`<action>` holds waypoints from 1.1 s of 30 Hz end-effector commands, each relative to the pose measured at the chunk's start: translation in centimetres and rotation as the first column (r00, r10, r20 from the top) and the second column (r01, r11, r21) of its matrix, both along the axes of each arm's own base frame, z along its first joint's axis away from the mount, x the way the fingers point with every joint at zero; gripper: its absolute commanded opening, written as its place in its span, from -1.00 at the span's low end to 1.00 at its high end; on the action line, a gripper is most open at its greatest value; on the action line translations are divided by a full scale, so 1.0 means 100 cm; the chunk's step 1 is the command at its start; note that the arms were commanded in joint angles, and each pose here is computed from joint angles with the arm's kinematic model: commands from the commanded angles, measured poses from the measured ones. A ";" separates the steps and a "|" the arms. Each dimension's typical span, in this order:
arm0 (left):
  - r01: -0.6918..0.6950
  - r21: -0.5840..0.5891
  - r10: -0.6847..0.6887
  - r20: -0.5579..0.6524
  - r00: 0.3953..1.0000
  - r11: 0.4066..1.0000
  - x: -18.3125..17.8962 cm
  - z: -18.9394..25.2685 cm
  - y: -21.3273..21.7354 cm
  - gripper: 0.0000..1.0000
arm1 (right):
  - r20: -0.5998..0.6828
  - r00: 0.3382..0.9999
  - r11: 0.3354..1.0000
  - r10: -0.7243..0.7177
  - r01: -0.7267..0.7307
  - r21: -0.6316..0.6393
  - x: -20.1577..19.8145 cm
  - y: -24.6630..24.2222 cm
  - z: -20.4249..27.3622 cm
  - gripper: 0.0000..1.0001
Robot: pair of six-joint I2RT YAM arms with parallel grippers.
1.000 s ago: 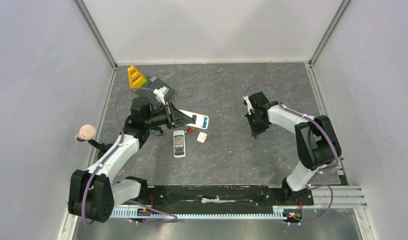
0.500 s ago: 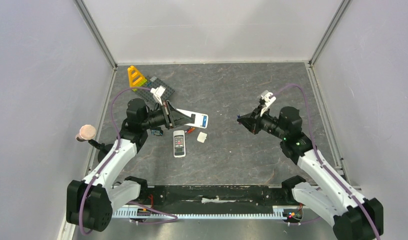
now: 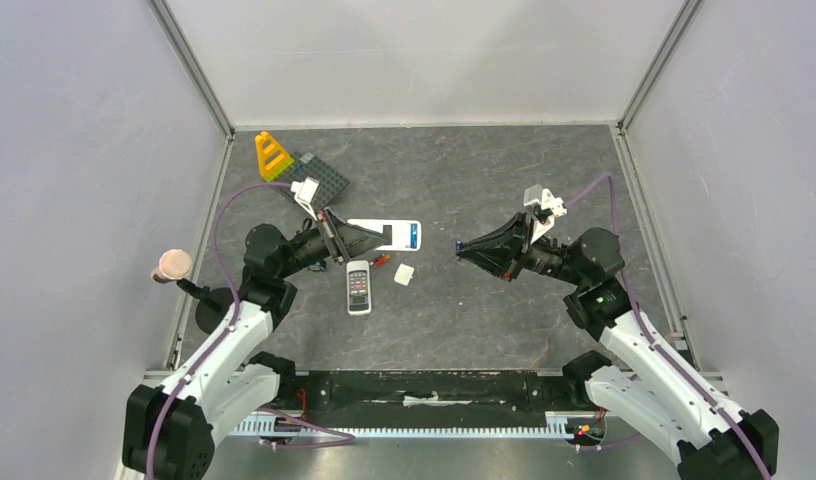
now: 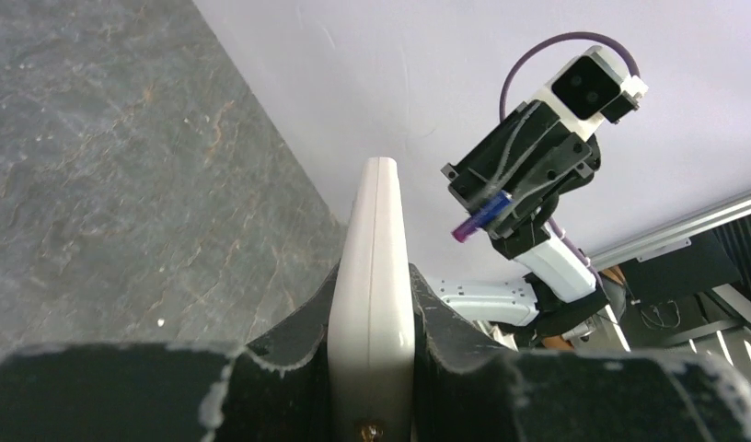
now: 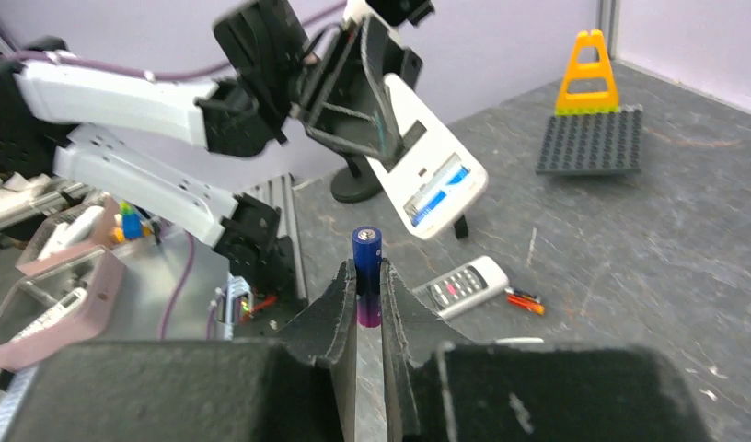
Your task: Load the batteries into the remote control
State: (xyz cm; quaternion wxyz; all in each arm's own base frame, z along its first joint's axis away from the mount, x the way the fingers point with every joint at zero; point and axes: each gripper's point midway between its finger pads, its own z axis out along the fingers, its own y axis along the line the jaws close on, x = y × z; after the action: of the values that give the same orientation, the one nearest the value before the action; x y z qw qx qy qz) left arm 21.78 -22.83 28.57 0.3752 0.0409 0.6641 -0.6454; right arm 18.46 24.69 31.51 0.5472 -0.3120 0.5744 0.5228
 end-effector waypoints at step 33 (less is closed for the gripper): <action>-0.124 -0.276 0.124 -0.017 0.992 0.953 0.004 0.027 -0.002 -0.96 | -0.077 0.858 0.858 -0.508 0.496 -0.134 0.052 0.077 0.037 -1.00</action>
State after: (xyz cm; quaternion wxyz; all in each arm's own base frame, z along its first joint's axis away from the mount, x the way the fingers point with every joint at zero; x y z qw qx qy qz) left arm 22.53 -23.43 29.83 0.4048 -0.0515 0.5961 -0.6915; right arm 22.43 33.24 33.75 0.5754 -0.1602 0.6974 0.3960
